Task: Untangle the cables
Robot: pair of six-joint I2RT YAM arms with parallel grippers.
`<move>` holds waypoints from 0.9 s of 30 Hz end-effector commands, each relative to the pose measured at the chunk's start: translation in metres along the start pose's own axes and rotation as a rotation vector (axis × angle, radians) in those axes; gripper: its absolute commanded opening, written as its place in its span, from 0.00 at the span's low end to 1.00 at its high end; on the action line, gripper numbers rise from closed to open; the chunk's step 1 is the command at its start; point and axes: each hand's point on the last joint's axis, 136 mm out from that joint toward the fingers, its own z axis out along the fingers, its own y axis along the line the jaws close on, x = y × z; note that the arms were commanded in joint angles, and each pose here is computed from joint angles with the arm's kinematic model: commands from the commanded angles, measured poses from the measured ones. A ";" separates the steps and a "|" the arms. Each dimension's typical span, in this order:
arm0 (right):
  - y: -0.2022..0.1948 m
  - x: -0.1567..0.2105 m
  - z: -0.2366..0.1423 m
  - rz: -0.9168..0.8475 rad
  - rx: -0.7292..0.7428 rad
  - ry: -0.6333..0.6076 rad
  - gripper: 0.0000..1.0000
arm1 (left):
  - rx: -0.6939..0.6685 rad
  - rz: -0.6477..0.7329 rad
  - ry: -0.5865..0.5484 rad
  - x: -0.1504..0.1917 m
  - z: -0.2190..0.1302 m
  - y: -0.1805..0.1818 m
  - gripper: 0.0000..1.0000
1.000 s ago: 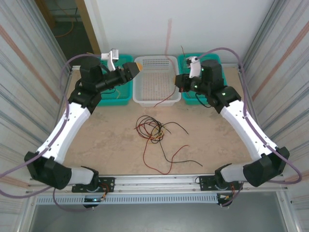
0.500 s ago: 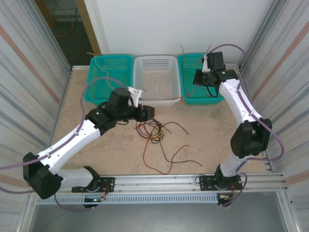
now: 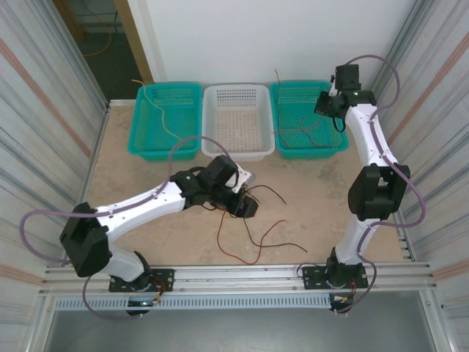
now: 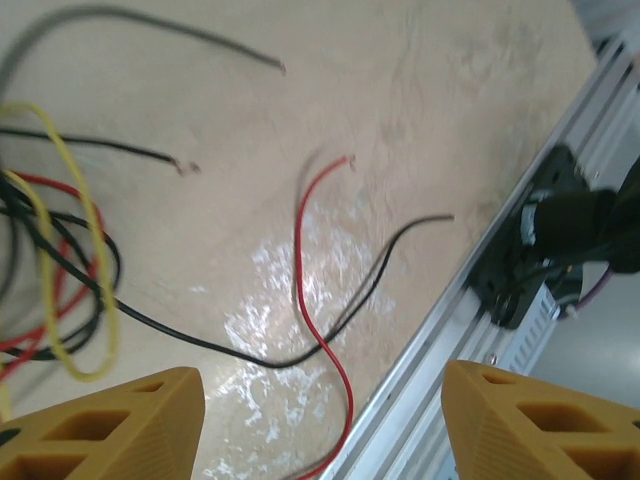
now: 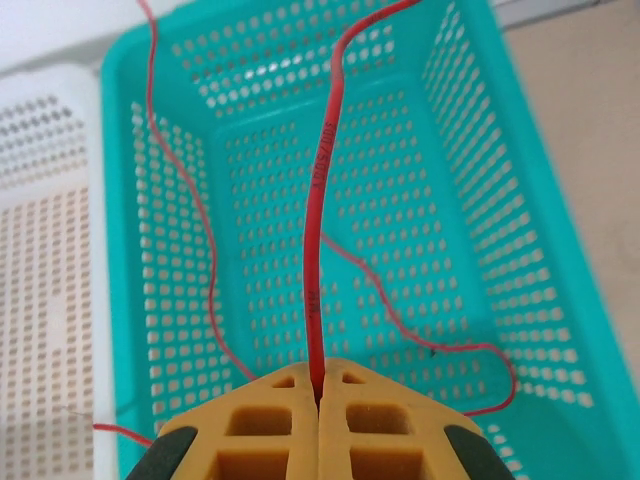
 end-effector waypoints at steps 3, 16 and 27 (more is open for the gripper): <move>0.006 0.006 0.022 -0.079 -0.005 0.063 0.00 | -0.012 -0.008 0.075 0.017 0.019 0.005 0.66; -0.022 0.040 0.074 -0.116 0.182 0.196 0.37 | -0.078 -0.047 0.123 0.028 0.039 0.026 0.70; 0.012 0.006 -0.006 -0.133 0.130 0.044 0.40 | -0.098 -0.108 0.134 0.032 0.046 0.040 0.69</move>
